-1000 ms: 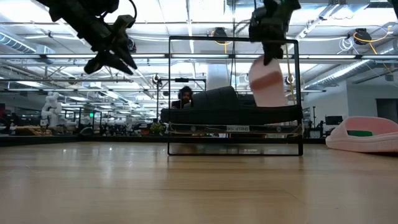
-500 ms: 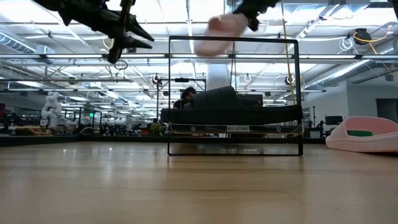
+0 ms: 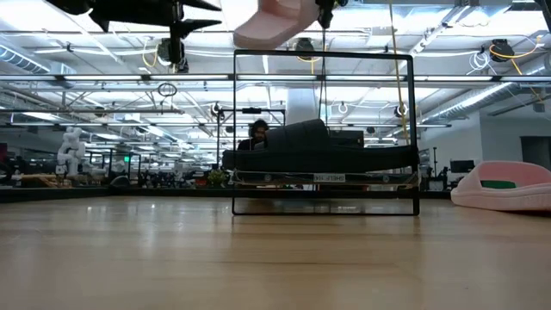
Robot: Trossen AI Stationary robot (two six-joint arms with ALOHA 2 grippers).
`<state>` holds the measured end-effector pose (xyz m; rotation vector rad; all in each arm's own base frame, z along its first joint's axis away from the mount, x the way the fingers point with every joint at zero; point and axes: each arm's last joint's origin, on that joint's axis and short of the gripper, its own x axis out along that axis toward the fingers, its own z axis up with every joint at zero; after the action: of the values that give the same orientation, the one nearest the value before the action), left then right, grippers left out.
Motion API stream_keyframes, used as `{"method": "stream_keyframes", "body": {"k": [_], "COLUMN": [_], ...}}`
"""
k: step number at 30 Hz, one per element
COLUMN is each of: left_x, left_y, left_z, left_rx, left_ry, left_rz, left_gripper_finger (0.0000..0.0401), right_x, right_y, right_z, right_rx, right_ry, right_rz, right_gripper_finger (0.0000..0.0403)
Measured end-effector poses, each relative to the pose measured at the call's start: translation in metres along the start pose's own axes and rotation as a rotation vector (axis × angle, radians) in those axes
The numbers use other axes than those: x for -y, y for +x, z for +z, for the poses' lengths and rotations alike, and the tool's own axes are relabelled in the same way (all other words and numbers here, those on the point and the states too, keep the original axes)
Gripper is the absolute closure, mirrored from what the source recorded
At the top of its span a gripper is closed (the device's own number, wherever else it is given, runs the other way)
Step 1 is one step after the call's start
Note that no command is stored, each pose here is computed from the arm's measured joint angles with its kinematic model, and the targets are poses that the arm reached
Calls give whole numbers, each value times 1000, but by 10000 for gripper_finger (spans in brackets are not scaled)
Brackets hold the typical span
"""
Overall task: Pick and place slides into the shelf
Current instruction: Put the left pink slide on the shelf
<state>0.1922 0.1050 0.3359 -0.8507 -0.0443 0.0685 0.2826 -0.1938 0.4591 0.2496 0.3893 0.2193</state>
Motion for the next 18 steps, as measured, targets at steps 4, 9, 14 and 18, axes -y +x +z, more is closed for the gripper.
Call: {"method": "stream_keyframes", "body": {"k": [4,9,14,18], "left_x": [4,-3,-18,-24], "left_y": [2,12,17,20], "left_z": [-4,-10,-6,-1], "left_rx": [-28,-72,-94,-118], "left_ry": [-20,-49,-88,-138], "left_rz": [-27,-8,11,-38], "left_gripper_finger": [315,315,315,315], "right_x": [7,15,12,9], "right_y": [11,20,32,41], "right_z": [-7,-13,-22,-30], "right_rx": [3,20,-11,-45], "right_ry": [25,73,133,159], "right_rz": [9,39,144,193], "right_gripper_finger": [403,403,403,403]}}
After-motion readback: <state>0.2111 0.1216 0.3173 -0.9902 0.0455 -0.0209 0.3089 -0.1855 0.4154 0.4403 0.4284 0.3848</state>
